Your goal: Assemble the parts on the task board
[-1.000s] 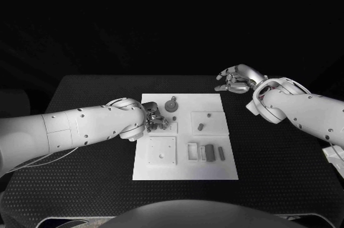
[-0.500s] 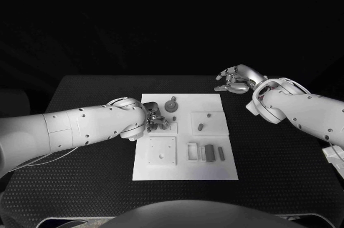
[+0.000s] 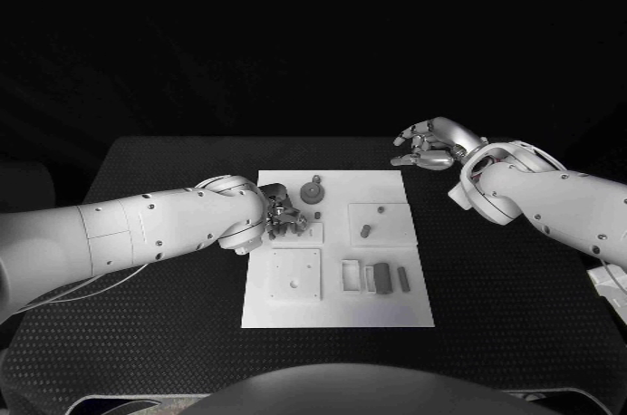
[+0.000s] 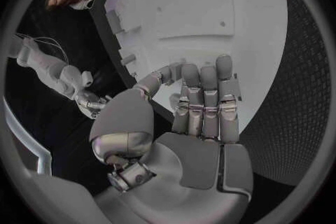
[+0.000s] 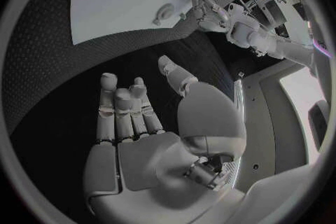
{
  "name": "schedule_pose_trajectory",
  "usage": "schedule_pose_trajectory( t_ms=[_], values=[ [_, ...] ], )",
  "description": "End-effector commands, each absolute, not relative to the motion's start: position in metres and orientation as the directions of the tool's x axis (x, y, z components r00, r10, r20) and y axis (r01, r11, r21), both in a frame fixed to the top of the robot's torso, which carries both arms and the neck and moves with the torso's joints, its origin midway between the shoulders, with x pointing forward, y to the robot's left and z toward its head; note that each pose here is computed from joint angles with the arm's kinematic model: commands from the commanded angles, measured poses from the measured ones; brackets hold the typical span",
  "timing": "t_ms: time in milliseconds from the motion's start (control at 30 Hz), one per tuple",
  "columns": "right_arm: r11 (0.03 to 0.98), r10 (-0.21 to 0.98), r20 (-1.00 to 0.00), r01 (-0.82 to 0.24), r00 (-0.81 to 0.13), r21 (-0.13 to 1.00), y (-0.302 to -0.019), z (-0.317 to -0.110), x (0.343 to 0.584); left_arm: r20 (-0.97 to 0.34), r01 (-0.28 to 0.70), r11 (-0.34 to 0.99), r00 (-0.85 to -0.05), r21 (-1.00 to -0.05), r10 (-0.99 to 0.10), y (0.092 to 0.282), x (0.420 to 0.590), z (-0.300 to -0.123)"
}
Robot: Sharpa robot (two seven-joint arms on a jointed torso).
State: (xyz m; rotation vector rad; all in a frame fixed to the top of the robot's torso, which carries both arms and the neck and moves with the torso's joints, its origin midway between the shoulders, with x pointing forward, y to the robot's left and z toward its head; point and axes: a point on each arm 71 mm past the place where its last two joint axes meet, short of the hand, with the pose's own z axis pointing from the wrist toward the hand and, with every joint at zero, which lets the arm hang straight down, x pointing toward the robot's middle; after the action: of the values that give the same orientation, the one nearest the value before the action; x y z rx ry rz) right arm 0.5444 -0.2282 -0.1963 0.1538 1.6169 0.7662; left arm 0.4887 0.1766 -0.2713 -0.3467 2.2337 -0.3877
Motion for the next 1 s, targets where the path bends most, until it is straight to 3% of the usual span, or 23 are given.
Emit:
schedule_pose_trajectory(
  t_ms=[33,1000],
  values=[
    [0.765,0.506,-0.832,-0.327,-0.227,0.555,-0.227,-0.197,0.544,-0.653,-0.151,0.907,-0.648,-0.394,-0.392,0.176,0.487,-0.275],
    [0.764,0.505,-0.831,-0.328,-0.233,0.556,-0.225,-0.198,0.544,-0.595,-0.139,0.918,-0.724,-0.371,-0.350,0.175,0.497,-0.261]
  ],
)
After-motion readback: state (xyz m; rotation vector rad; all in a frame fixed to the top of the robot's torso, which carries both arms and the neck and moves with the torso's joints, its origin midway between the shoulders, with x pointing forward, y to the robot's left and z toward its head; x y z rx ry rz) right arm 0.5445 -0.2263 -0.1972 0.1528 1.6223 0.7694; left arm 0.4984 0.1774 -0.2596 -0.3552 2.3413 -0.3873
